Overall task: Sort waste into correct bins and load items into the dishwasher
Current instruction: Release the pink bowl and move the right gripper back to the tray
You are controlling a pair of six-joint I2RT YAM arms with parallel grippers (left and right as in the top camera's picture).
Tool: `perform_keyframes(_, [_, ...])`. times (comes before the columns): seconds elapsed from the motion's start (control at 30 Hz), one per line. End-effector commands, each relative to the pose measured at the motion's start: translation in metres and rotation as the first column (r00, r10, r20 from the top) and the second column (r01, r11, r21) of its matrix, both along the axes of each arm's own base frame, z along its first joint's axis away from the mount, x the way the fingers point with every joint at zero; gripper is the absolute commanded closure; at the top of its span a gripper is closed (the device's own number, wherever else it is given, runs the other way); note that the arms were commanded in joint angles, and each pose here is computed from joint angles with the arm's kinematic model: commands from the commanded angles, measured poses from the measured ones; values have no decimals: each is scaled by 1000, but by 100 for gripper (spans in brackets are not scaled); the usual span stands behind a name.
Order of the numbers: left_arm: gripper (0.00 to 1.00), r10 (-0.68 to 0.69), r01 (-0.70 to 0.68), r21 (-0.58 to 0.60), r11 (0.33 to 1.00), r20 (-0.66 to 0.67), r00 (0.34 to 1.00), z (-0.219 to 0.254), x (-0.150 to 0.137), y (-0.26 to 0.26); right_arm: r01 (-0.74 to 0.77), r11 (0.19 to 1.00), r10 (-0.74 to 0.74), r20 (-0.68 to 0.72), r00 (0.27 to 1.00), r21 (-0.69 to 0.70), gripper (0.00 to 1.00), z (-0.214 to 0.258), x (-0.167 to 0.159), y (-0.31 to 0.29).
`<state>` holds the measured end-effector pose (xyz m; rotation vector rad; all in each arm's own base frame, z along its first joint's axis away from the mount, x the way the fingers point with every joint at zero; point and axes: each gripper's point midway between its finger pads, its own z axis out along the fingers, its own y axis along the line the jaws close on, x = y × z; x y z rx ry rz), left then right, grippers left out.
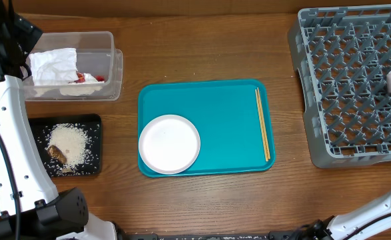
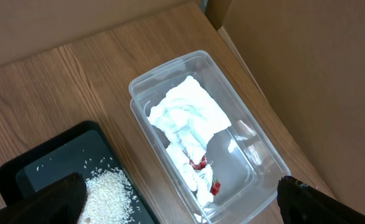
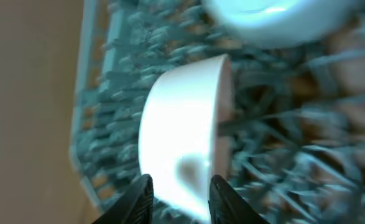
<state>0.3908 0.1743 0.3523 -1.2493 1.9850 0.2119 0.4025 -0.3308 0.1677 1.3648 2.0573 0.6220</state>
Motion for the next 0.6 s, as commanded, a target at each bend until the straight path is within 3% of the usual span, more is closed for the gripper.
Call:
perform_keyframes(0.0, [0,15,-15,8,1000,-2,1000,0,0,2,138,982,-146,-55,988,-130,68,32,-22,-18])
perform_keyframes(0.27, [0,15,-15,8,1000,-3,1000,0,0,2,142,966,-137,39,990,-218,65,79,-16,-11])
perform_keyframes(0.47, [0,15,-15,8,1000,-3,1000,0,0,2,109,956,-126,-48,991,-272,86,56,2,0])
perform_keyframes(0.57, [0,15,-15,8,1000,-3,1000,0,0,2,83,955,-125,-132,983,-283,88,34,9,11])
